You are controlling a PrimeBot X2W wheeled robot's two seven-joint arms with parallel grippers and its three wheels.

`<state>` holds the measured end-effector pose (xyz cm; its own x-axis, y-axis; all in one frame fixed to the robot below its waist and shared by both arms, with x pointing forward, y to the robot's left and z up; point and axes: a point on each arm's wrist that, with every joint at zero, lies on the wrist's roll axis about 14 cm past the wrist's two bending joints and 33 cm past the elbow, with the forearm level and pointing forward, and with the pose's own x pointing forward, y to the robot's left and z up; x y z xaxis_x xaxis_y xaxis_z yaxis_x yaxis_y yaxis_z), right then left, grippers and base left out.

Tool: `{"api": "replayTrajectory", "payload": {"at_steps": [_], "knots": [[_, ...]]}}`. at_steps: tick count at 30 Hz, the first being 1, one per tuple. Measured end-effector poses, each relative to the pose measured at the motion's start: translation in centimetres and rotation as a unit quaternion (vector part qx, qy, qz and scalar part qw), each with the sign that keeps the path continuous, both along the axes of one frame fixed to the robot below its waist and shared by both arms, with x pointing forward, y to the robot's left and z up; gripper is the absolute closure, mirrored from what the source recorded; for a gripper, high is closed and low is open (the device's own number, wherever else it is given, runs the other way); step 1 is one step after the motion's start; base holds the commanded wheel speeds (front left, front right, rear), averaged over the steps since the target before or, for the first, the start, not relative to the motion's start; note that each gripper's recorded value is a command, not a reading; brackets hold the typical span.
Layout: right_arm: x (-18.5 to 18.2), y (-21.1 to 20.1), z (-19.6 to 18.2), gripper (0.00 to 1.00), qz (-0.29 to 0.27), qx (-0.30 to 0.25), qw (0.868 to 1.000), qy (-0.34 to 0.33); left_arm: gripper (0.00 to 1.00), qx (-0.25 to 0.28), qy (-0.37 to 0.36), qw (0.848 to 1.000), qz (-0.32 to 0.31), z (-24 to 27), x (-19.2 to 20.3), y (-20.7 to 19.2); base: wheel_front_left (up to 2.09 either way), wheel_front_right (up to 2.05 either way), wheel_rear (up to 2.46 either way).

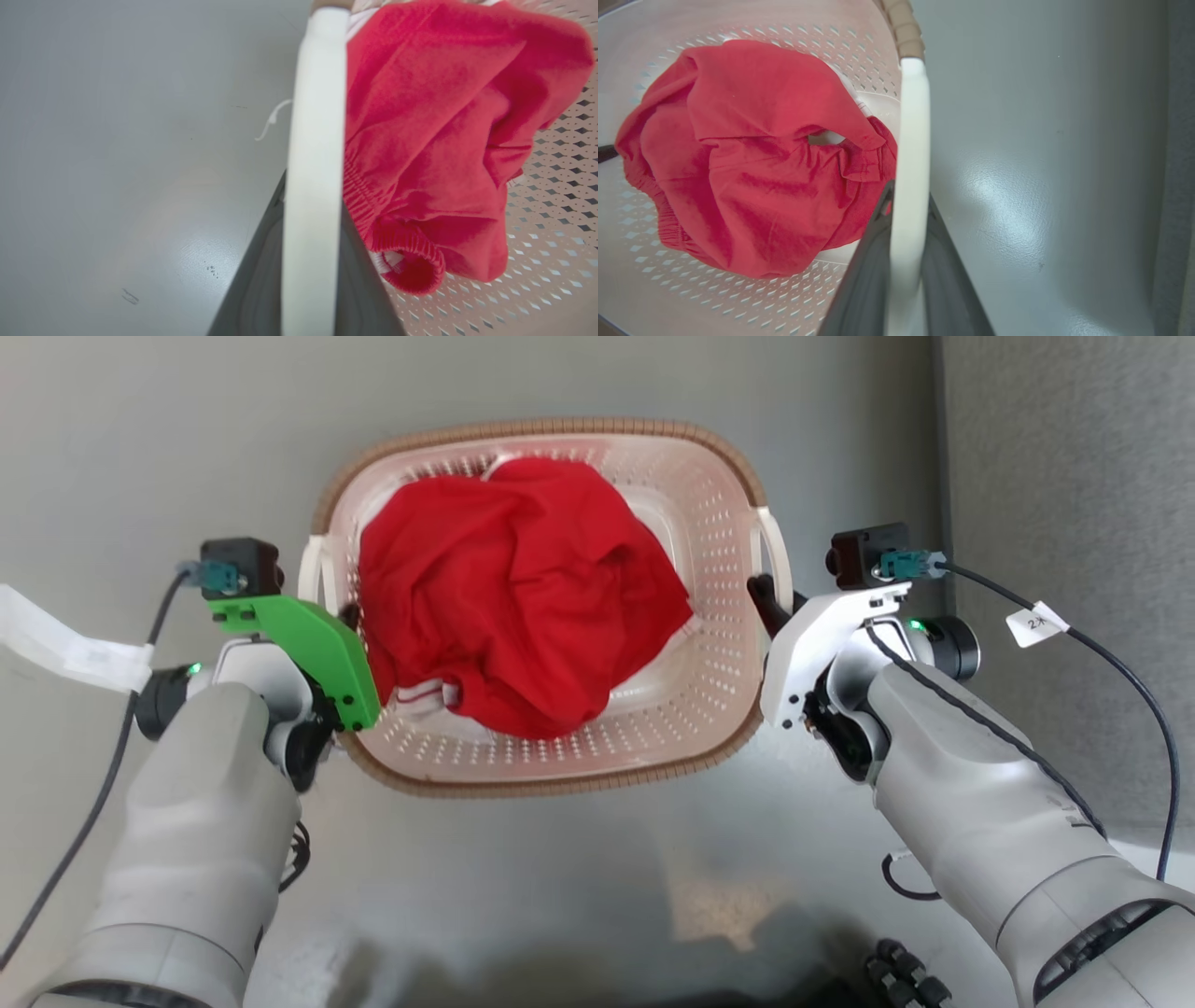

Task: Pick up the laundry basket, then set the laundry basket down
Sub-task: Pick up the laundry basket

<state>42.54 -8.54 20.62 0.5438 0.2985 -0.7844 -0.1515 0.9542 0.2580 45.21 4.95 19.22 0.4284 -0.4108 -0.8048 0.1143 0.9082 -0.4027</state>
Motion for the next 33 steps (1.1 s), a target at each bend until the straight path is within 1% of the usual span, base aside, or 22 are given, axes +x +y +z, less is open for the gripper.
{"api": "replayTrajectory", "payload": {"at_steps": [10,17,24,28,33], "knots": [[-0.9,0.2,2.6,1.0,0.003,0.01,1.0,0.016,1.0,-0.003,0.013,1.0,-0.001,3.0,-1.2,0.0,0.0,0.0,0.0],[-1.5,0.4,4.3,1.0,0.009,0.017,1.0,0.025,1.0,-0.004,0.015,1.0,-0.004,5.1,-1.4,0.0,0.0,0.0,0.0],[-1.9,0.3,5.9,1.0,0.016,0.012,0.999,0.031,1.0,-0.008,0.021,1.0,-0.003,6.7,-2.1,0.0,0.0,0.0,0.0],[-2.4,0.2,6.7,1.0,0.015,0.014,0.999,0.039,1.0,-0.007,0.032,0.999,-0.005,7.3,-3.2,0.0,0.0,0.0,0.0],[-4.5,0.0,7.2,1.0,0.017,0.012,0.998,0.067,1.0,-0.014,0.061,0.998,-0.002,7.9,-5.5,-0.1,0.0,0.0,0.0]]}}
